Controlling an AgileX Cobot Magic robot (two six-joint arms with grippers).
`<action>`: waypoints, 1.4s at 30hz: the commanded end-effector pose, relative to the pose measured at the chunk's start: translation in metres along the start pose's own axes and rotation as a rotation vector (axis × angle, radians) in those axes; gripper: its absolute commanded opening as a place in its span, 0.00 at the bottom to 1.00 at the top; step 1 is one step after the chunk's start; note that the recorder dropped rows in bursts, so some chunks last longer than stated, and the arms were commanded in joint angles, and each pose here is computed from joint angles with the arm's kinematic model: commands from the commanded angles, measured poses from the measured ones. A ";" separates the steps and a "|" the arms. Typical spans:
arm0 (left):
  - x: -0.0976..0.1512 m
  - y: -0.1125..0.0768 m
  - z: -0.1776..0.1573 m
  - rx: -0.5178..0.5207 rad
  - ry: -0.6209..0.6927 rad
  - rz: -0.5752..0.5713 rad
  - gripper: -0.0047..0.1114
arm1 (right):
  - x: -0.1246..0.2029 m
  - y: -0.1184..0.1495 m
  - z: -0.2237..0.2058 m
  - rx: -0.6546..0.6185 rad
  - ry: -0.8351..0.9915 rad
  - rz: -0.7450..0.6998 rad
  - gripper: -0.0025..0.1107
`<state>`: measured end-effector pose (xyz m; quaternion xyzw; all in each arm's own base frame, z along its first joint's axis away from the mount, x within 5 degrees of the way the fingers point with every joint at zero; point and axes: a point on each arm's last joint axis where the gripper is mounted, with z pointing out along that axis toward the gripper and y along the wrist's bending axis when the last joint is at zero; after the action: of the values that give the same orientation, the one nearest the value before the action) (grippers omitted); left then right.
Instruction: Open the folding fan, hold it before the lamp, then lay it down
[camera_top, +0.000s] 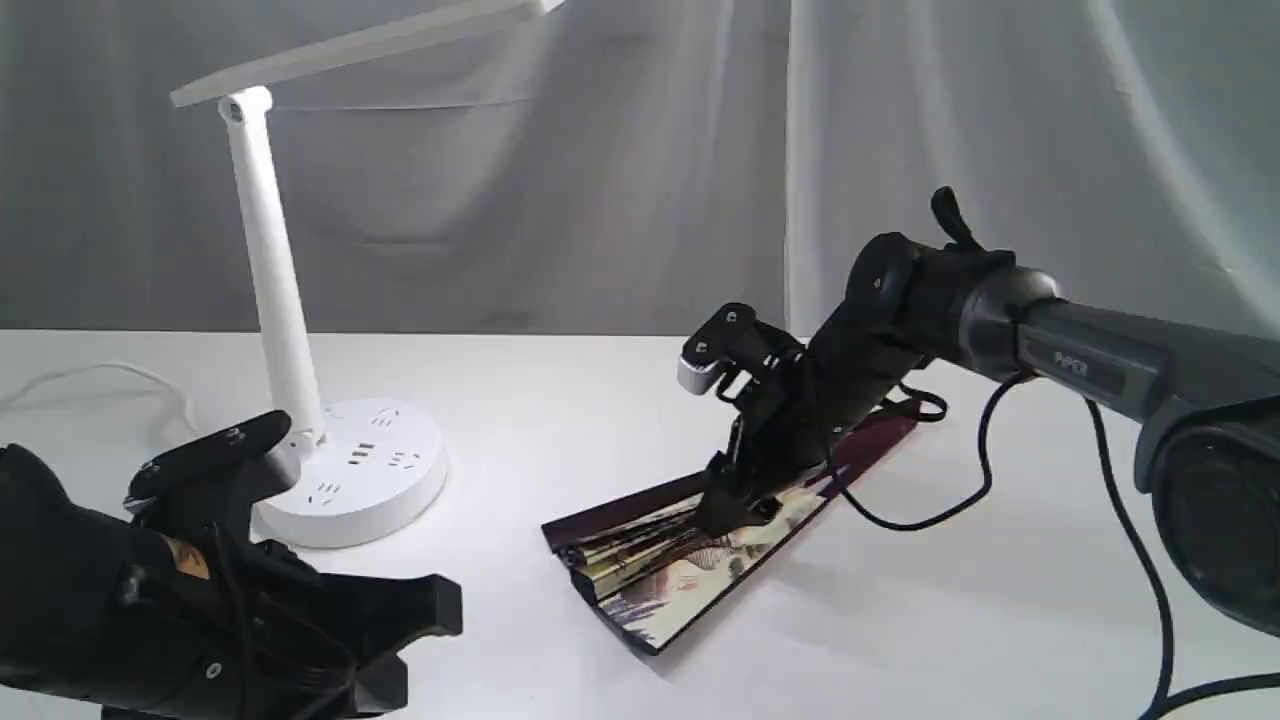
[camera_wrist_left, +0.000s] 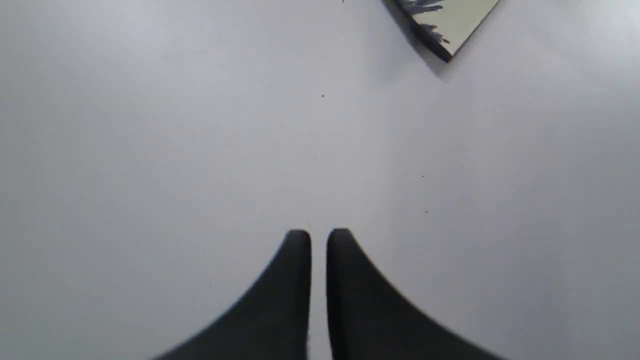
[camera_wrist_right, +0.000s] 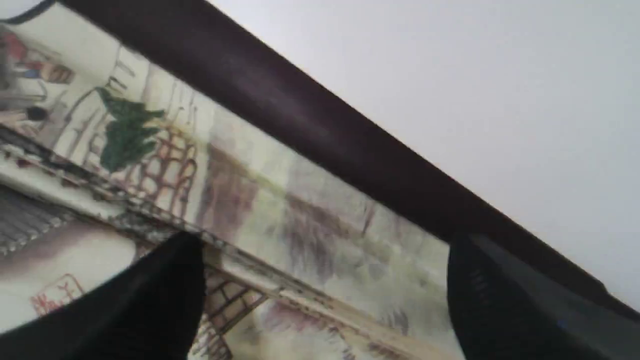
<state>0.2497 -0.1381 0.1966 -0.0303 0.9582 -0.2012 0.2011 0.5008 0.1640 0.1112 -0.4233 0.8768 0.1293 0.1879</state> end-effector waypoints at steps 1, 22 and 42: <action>-0.001 -0.002 0.000 0.002 -0.005 0.022 0.09 | 0.027 0.002 0.019 -0.035 0.180 0.253 0.63; 0.000 -0.002 0.000 0.001 0.001 0.023 0.09 | -0.007 0.012 -0.038 -0.087 0.025 0.338 0.62; 0.000 -0.005 0.000 0.038 0.007 -0.069 0.09 | 0.038 -0.049 -0.077 0.022 0.074 0.127 0.62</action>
<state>0.2487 -0.1409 0.1974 -0.0596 0.9545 -0.2234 0.1883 0.5021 0.0766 0.1596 -0.3142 0.9307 0.1159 0.1467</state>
